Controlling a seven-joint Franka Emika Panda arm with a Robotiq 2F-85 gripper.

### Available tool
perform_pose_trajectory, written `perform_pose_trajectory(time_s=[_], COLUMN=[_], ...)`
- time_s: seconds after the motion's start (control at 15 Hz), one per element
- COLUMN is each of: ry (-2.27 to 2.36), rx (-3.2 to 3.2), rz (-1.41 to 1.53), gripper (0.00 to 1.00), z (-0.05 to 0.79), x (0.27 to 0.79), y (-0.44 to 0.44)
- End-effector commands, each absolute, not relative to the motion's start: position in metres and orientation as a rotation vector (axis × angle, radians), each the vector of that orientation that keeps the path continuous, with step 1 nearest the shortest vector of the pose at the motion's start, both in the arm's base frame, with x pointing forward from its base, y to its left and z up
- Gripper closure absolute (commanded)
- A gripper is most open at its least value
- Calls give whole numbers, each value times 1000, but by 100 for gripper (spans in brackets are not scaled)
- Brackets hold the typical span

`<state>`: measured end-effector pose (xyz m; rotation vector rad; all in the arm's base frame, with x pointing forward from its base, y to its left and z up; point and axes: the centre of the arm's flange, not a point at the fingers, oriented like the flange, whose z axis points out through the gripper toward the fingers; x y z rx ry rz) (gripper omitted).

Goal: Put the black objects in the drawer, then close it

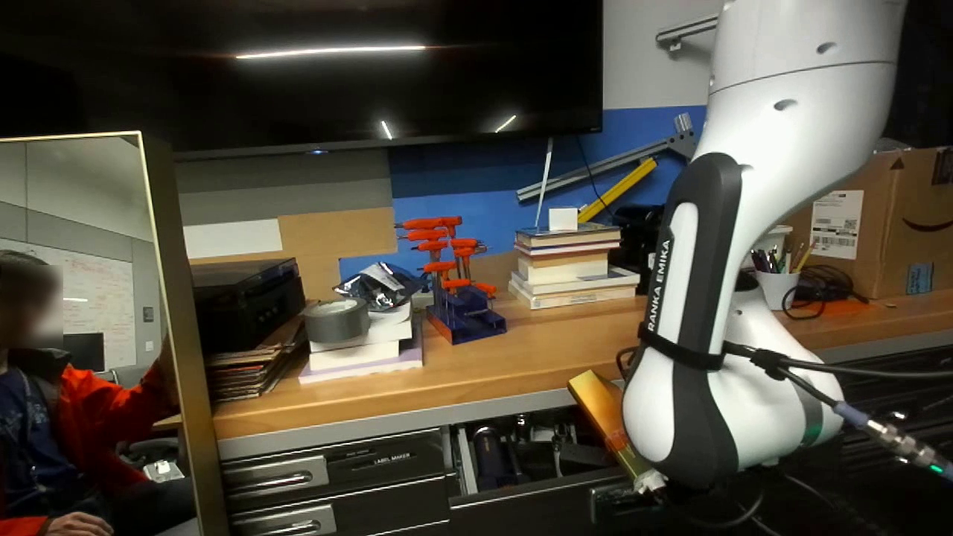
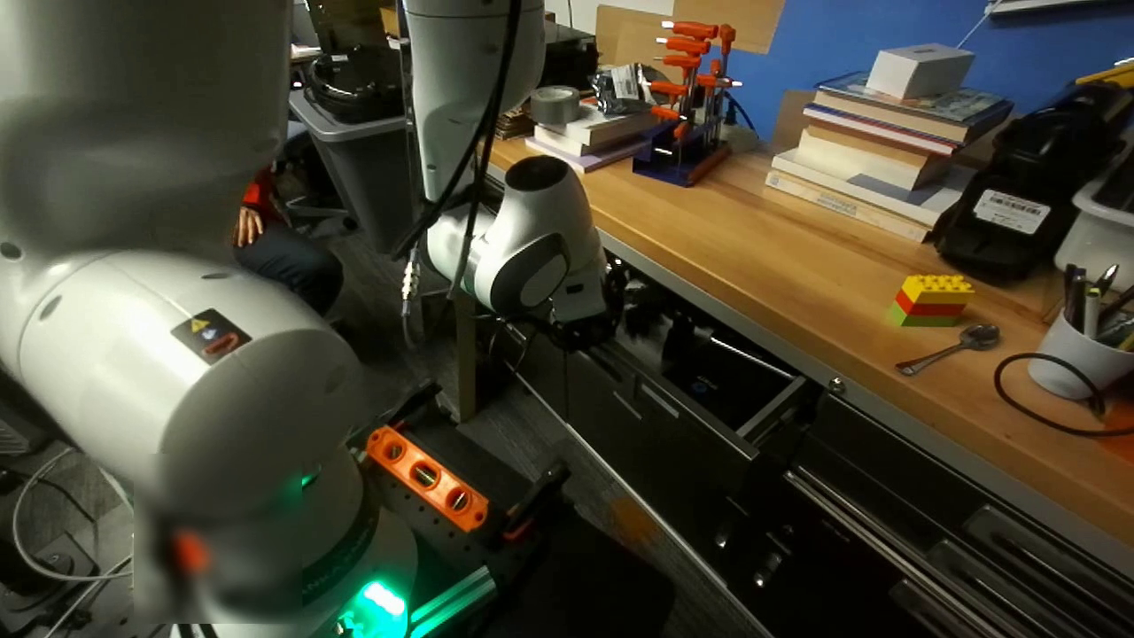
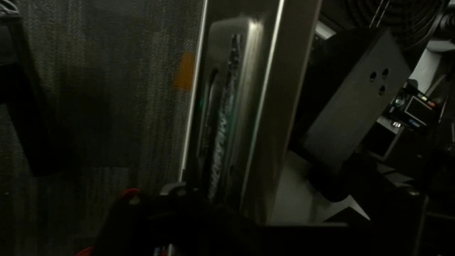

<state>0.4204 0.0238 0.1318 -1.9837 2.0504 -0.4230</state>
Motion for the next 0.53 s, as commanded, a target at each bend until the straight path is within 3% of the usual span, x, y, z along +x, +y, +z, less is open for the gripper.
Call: perform_pose_trajectory(time_s=[0.0, 0.47], ry=[1900, 1822], rx=[-2023, -2139], rz=[-557, -758], gripper=[0, 0], z=[141, 178], x=[447, 453], y=[32, 59])
